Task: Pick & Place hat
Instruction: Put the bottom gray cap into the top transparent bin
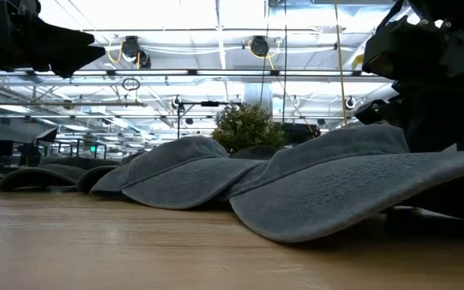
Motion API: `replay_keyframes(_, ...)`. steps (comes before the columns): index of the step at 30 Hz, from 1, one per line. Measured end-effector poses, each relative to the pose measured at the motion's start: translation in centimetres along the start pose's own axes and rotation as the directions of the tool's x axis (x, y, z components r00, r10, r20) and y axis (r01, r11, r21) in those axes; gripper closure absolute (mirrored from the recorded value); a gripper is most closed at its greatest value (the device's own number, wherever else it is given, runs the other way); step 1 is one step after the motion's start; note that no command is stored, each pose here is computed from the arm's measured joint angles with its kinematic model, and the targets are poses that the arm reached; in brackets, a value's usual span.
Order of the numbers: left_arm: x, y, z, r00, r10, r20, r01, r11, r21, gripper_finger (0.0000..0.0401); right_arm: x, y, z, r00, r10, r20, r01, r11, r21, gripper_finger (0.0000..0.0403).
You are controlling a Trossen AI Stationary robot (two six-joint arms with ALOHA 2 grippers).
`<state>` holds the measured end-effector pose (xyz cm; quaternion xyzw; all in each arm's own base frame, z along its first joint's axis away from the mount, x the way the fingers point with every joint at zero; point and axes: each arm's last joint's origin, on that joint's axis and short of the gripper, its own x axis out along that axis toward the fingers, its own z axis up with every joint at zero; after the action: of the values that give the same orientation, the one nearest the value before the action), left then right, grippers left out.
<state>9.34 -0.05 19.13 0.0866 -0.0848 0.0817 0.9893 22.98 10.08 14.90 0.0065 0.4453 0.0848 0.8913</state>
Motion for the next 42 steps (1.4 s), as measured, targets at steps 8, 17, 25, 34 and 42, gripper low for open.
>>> replay_keyframes(8,0.0,0.0,0.0,1.000,0.000,0.000,0.000,1.000,0.000,0.0107,0.0,0.0,0.0,1.000,-0.001,0.000,0.001,1.000,-0.002,0.0399)
replay_keyframes(17,0.0,0.0,0.0,1.000,0.000,0.000,0.000,1.000,0.000,0.0107,0.0,0.0,0.0,1.000,-0.001,0.000,0.001,1.000,-0.002,0.0400)
replay_keyframes(25,0.0,0.0,0.0,1.000,0.000,0.000,0.000,1.000,0.000,0.0107,0.0,0.0,0.0,1.000,-0.002,0.000,0.002,1.000,-0.002,0.0401)
replay_keyframes(34,0.0,0.0,0.0,1.000,0.001,0.000,-0.001,1.000,0.000,0.0107,-2.3,0.0,1.0,0.995,0.025,0.098,-0.028,0.999,0.028,0.0402)
replay_keyframes(42,0.0,0.0,0.0,1.000,0.001,0.000,-0.001,1.000,0.000,0.0107,-5.6,0.0,1.9,0.970,0.063,0.236,-0.065,0.998,0.001,0.0402)
